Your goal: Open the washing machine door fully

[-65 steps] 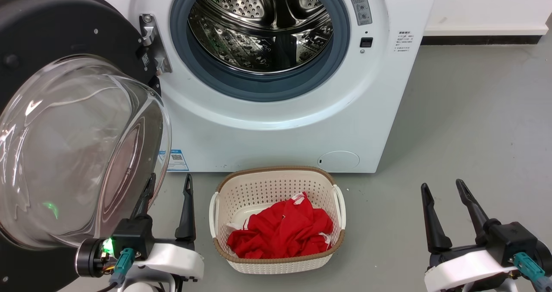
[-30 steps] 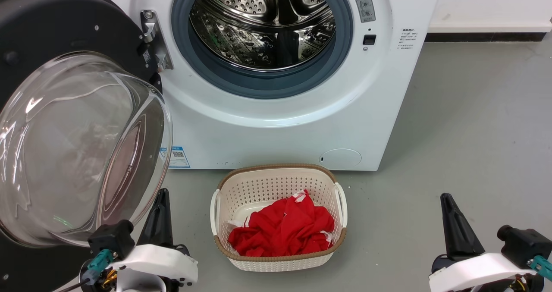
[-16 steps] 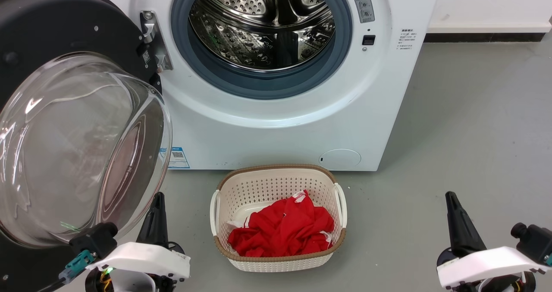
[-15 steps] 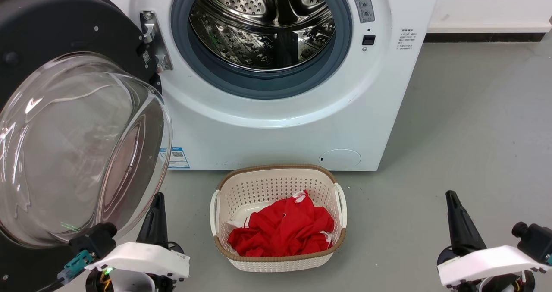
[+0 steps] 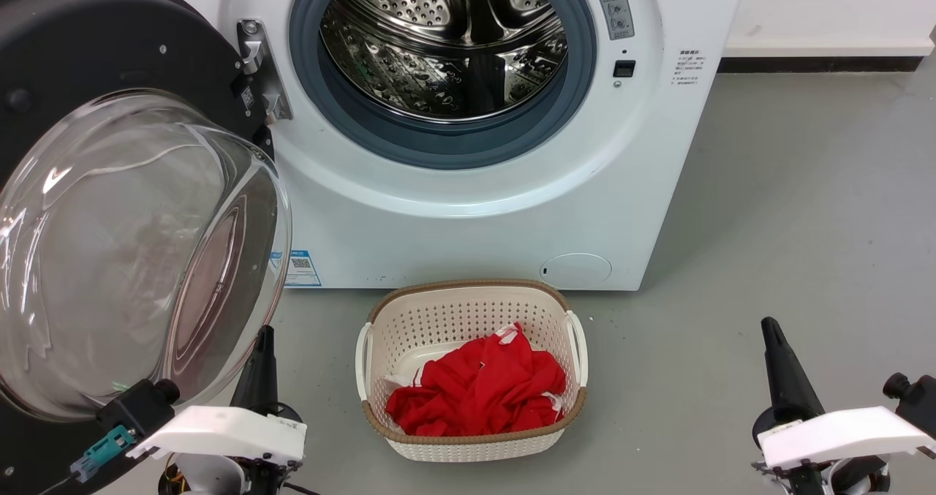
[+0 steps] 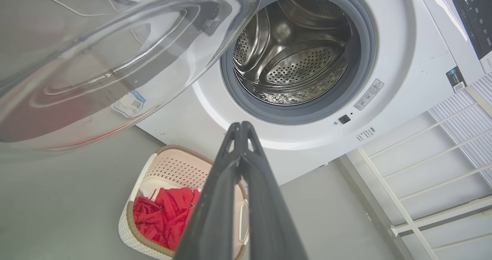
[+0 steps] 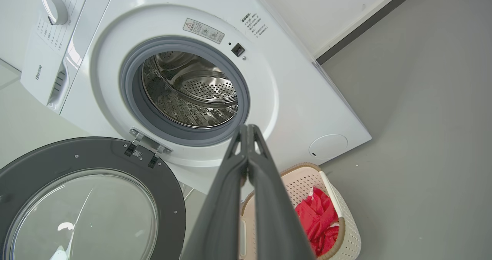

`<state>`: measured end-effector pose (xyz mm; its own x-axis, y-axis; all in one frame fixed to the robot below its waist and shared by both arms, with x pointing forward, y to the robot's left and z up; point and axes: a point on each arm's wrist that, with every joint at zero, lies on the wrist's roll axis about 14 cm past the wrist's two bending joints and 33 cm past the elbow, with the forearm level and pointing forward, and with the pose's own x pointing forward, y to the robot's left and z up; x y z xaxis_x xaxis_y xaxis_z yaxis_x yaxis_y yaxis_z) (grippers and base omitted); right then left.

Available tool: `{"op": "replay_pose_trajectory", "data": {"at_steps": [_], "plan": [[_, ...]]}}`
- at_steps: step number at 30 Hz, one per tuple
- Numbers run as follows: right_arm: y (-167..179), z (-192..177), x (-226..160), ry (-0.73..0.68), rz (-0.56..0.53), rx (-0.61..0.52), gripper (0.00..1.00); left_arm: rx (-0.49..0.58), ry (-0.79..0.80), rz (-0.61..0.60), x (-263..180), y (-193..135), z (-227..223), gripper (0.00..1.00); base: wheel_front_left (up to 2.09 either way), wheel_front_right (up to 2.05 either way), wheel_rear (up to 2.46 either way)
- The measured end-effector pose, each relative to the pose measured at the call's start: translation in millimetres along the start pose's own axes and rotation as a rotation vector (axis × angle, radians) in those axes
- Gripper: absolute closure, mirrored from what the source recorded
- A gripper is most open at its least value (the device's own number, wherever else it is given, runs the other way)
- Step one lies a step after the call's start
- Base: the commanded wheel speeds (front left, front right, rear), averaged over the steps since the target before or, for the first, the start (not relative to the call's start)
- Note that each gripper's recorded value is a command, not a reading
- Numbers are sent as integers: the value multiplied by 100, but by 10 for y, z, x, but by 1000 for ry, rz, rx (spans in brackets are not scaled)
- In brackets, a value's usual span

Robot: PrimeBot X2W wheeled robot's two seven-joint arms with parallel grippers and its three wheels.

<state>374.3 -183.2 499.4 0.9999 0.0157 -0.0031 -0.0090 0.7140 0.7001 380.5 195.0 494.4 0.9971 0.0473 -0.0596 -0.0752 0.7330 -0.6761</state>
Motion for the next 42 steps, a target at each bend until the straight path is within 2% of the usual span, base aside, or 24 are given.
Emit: {"op": "replay_pose_trajectory", "data": {"at_steps": [22,42], "plan": [[-63,31,39,3,-27,267,100,-282,26,9,14,35,-14,100,0,0,0],[-91,64,68,0,-34,468,100,-491,31,-11,40,14,20,100,0,0,0]]}}
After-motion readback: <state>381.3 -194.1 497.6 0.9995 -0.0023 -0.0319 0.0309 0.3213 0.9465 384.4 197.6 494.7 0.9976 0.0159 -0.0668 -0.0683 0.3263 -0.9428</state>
